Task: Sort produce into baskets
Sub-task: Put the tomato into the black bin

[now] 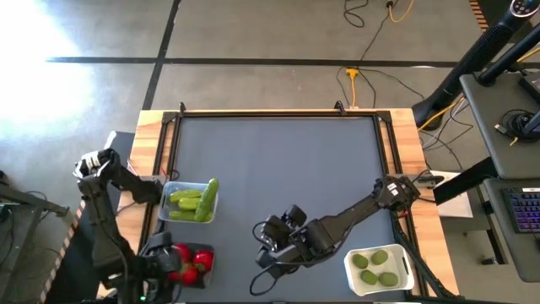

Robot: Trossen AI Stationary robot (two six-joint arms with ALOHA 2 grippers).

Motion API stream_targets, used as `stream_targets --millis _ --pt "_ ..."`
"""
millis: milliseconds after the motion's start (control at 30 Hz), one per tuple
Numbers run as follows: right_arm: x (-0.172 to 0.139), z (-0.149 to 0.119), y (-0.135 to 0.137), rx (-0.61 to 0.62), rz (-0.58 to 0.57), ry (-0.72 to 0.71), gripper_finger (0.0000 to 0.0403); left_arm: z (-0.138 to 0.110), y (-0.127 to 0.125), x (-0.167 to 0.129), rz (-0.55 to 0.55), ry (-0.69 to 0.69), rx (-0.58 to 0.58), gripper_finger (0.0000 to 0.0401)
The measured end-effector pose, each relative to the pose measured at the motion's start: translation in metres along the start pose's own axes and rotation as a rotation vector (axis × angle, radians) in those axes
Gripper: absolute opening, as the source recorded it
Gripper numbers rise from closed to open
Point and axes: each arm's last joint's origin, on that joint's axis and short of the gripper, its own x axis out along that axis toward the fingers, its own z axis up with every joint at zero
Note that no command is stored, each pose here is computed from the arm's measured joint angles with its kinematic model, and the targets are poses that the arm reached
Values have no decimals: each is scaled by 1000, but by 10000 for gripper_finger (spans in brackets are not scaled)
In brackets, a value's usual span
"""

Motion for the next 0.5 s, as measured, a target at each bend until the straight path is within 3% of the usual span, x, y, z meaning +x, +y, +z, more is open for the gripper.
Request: stream_targets --millis 200,500 --pt "9 -2 4 2 30 -22 375 -27 11 25 30 165 -47 282" --pt "12 -1 4 6 35 -26 375 -39 22 47 83 274 -137 297"
